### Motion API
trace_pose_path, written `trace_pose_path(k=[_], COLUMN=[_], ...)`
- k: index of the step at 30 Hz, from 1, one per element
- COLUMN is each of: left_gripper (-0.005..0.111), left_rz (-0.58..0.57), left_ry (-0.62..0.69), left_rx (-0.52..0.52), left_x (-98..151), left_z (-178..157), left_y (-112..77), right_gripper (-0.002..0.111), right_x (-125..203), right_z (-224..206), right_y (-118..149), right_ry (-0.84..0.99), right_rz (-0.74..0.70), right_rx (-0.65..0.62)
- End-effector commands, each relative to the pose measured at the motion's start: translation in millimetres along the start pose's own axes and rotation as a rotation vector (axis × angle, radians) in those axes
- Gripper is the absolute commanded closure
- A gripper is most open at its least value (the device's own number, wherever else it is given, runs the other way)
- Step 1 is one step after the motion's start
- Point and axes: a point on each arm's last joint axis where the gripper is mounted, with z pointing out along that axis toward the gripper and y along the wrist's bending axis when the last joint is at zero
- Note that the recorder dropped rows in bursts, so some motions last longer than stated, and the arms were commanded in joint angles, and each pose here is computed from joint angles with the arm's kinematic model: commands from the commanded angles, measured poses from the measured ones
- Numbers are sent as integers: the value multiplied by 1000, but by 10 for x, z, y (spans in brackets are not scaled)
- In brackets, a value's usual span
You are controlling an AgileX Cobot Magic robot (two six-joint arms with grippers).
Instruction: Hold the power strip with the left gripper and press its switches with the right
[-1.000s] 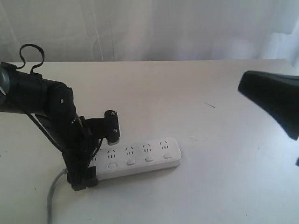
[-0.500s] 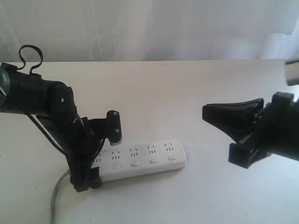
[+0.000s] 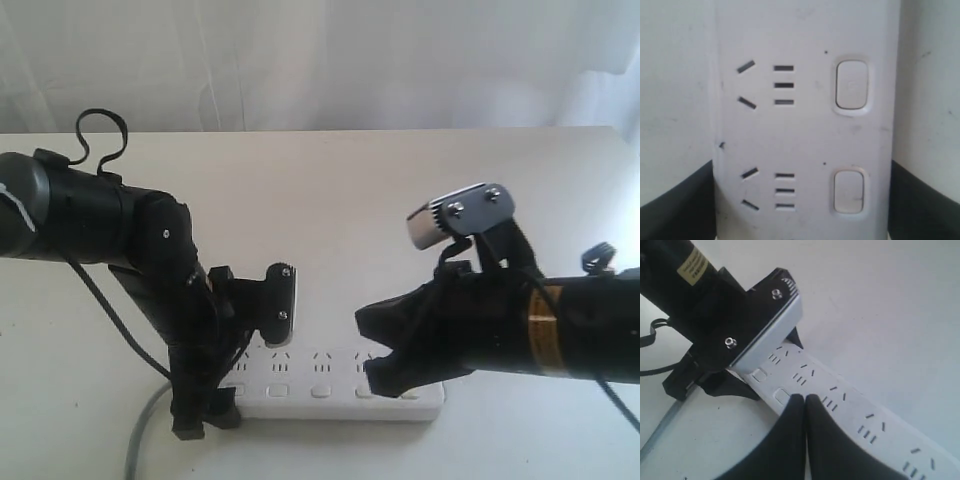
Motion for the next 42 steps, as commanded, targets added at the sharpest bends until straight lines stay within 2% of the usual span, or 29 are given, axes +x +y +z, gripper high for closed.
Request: trace_pose_path(k=[1, 12, 18, 23, 29, 34, 42], left_gripper=[107, 107, 107, 107, 107, 107, 107], left_rz=[-20, -59, -92, -119, -94, -94, -90], left_ry=[-15, -31, 0, 46, 67, 69, 71], left_rx=[55, 45, 96, 158, 150, 149, 148], left_x=[-55, -70, -38, 20, 41, 43, 45], left_z=[43, 44, 141, 353, 352, 352, 352], left_y=[-100, -90, -121, -151, -144, -144, -143], right_gripper=[108, 108, 108, 108, 108, 108, 108], right_x=[18, 253, 338, 402, 387, 312, 417], right_z=[231, 568, 672, 734, 735, 747, 721], right_y=[23, -62, -53, -69, -119, -134, -154], right_ry=[57, 172, 198, 224, 204, 119, 164], right_rz=[-4, 152, 207, 181, 178, 191, 203], right_rx=[-17, 32, -19, -33, 23, 33, 61])
